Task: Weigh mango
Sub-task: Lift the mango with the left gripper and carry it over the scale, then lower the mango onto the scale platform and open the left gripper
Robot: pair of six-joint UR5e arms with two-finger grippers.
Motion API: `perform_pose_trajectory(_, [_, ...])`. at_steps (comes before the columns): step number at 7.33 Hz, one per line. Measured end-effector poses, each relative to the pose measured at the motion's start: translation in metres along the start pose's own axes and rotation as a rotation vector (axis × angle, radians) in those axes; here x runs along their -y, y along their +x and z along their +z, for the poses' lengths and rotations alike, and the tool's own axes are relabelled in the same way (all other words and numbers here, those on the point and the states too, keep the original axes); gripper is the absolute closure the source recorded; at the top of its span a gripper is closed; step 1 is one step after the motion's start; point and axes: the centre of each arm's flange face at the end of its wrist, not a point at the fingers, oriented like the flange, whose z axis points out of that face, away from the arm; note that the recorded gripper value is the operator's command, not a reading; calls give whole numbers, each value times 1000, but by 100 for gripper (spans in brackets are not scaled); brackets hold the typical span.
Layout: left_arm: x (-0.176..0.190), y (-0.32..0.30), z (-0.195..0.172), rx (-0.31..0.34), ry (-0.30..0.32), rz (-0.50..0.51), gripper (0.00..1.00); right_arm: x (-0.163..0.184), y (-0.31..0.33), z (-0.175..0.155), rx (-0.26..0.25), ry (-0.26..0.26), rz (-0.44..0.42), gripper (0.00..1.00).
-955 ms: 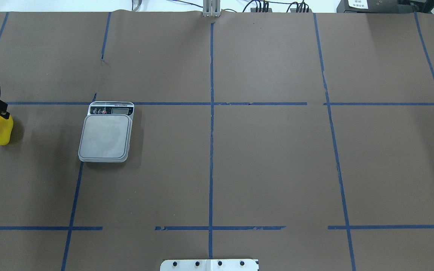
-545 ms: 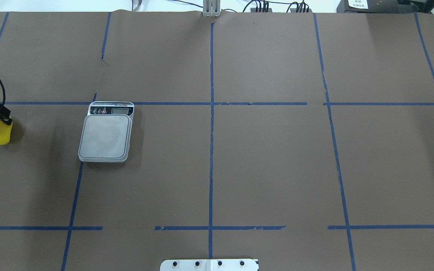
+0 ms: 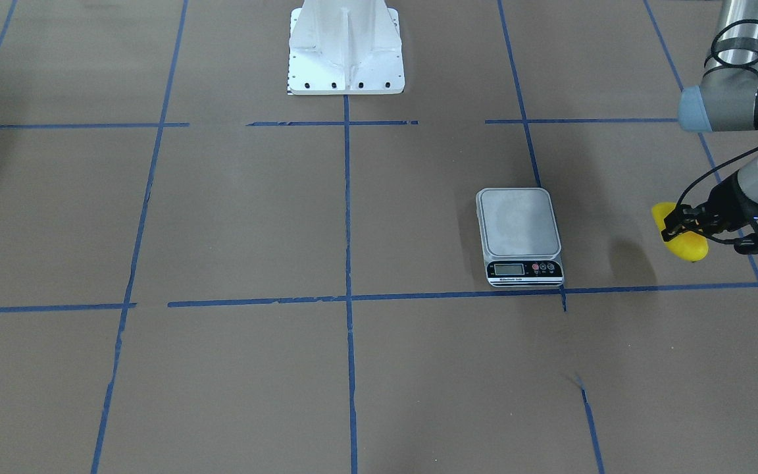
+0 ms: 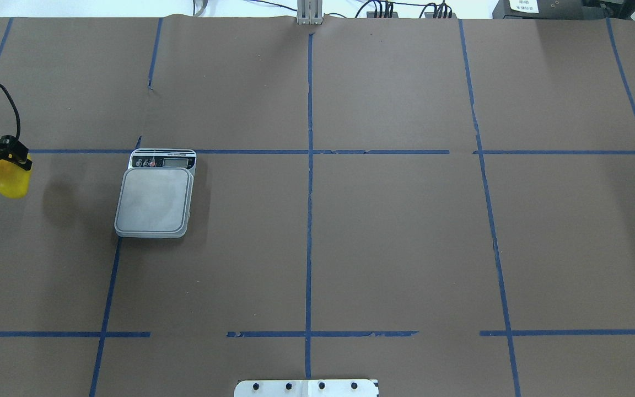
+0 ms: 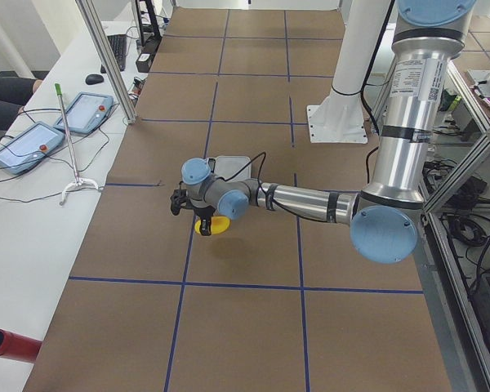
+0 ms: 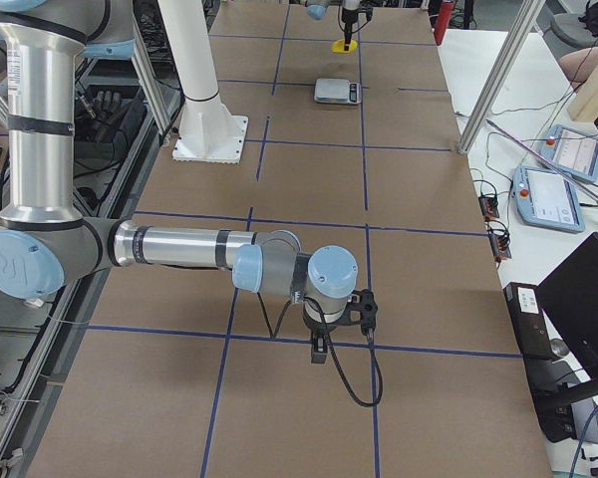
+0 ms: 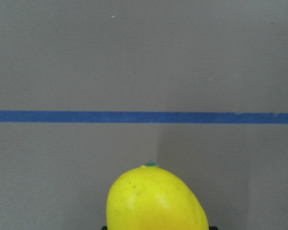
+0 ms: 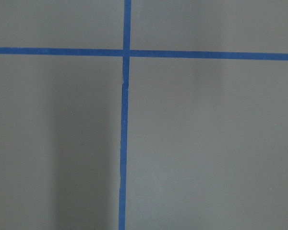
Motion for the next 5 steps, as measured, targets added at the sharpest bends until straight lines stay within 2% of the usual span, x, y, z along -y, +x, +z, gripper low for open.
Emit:
perform_pose_trajectory(1, [10, 44, -19, -28, 23, -19, 100, 0, 0, 0, 0, 0, 0, 0])
perform_pose_trajectory(2, [12, 107, -15, -61, 13, -31, 100, 0, 0, 0, 0, 0, 0, 0])
perform_pose_trajectory(4, [-11, 208, 20, -88, -41, -21, 100, 0, 0, 0, 0, 0, 0, 0])
perform_pose_trajectory(5, [-21, 231, 30, -85, -46, -14, 100, 0, 0, 0, 0, 0, 0, 0])
